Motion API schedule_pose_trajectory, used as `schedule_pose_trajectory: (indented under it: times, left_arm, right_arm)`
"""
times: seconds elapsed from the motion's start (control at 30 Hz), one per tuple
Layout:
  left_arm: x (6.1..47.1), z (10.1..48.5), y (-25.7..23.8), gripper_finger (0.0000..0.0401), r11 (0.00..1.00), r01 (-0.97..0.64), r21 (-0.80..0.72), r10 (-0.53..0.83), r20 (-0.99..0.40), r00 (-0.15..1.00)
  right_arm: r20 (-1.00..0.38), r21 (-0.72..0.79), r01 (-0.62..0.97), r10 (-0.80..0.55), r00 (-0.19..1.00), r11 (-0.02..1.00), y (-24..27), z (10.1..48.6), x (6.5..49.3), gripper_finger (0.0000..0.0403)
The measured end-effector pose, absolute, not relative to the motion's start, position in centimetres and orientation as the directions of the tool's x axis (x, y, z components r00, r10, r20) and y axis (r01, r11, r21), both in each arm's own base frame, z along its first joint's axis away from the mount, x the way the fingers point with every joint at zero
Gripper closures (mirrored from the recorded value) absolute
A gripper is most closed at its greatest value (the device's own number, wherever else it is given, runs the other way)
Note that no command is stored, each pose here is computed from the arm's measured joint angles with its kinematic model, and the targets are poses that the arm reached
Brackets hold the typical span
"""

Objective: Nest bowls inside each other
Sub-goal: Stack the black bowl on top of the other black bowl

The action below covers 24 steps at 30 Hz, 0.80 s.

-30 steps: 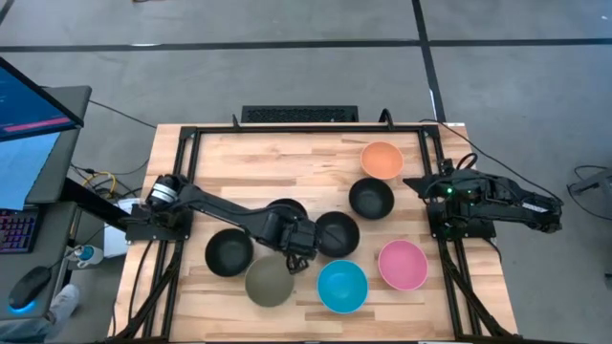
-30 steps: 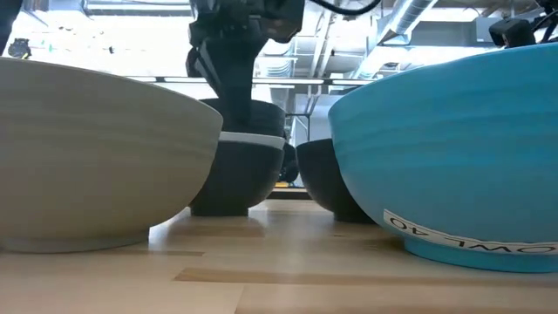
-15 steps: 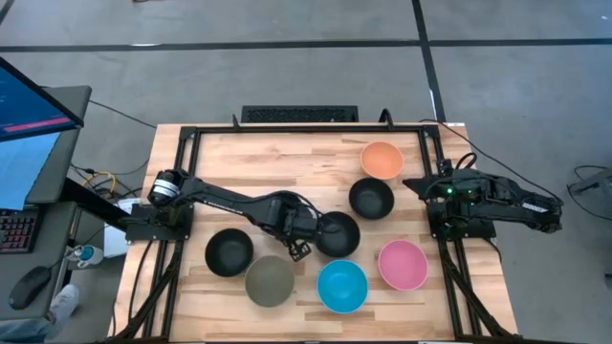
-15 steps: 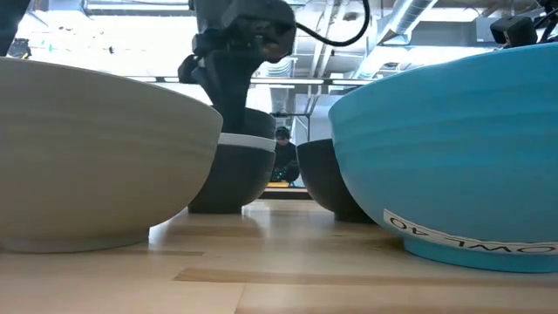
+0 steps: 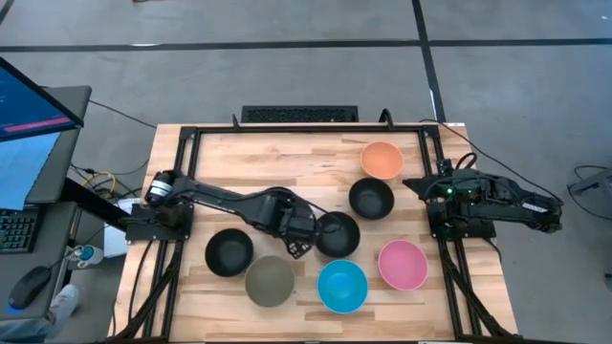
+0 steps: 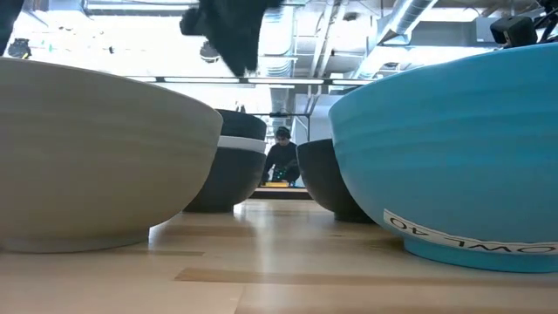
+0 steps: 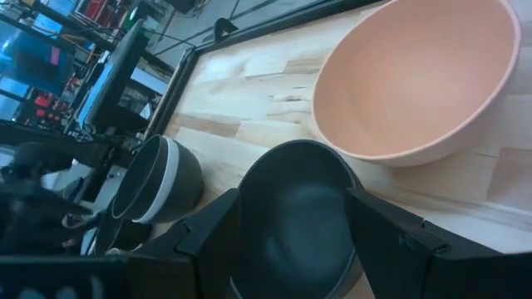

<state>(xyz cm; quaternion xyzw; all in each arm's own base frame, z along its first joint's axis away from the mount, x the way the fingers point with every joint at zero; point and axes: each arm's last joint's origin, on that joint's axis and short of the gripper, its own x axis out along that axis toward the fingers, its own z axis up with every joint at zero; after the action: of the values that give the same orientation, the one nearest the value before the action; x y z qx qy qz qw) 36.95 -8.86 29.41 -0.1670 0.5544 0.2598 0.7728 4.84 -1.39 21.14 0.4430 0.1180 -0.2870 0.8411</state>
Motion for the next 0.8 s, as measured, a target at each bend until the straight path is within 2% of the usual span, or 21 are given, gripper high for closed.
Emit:
schedule_pose_trajectory:
  times: [0.07, 0.2, 0.27, 0.33, 0.43, 0.5, 0.57, 0.67, 0.73, 0.8]
  left_arm:
    - [36.1, 29.7, -9.6, 0.0277, 0.801, -0.590, 0.103, 0.291, -0.928, 0.234]
    - [32.8, 27.8, -11.4, 0.0265, 0.728, -0.615, 0.303, 0.389, -0.921, 0.006]
    - [31.4, 27.5, -12.7, 0.0264, 0.712, -0.612, 0.345, 0.445, -0.896, 0.013]
    - [30.1, 27.7, -13.9, 0.0265, 0.735, -0.620, 0.274, 0.419, -0.903, 0.098]
    - [28.5, 28.1, -15.5, 0.0273, 0.811, -0.580, 0.075, 0.301, -0.904, 0.305]
    - [26.8, 28.2, -15.5, 0.0283, 0.818, -0.575, -0.018, 0.234, -0.903, 0.361]
    - [24.3, 27.9, -14.9, 0.0292, 0.769, -0.636, -0.070, 0.193, -0.922, 0.335]
    - [20.3, 27.1, -13.4, 0.0302, 0.632, -0.762, -0.139, 0.159, -0.940, 0.303]
    - [18.3, 26.7, -12.4, 0.0304, 0.540, -0.817, -0.200, 0.135, -0.938, 0.318]
    - [17.2, 26.7, -11.8, 0.0305, 0.506, -0.816, -0.280, 0.089, -0.924, 0.373]
  right_arm:
    - [-0.453, 0.677, 0.587, -0.379, 0.807, 0.443, -1.4, 21.1, 4.8, 0.0163]
    - [-0.453, 0.677, 0.587, -0.377, 0.808, 0.444, -1.4, 21.1, 4.8, 0.0163]
    - [-0.453, 0.677, 0.586, -0.376, 0.808, 0.445, -1.4, 21.1, 4.8, 0.0163]
    - [-0.453, 0.677, 0.586, -0.376, 0.808, 0.445, -1.4, 21.1, 4.8, 0.0163]
    - [-0.454, 0.679, 0.583, -0.368, 0.811, 0.447, -1.4, 21.1, 4.8, 0.0163]
    - [-0.455, 0.682, 0.578, -0.357, 0.815, 0.449, -1.3, 21.1, 4.9, 0.0163]
    - [-0.456, 0.682, 0.577, -0.355, 0.816, 0.449, -1.3, 21.1, 4.9, 0.0163]
    - [-0.456, 0.682, 0.576, -0.355, 0.816, 0.450, -1.3, 21.1, 4.9, 0.0163]
    - [-0.456, 0.682, 0.577, -0.355, 0.816, 0.450, -1.3, 21.1, 4.9, 0.0163]
    - [-0.456, 0.682, 0.576, -0.354, 0.816, 0.450, -1.3, 21.1, 4.9, 0.0163]
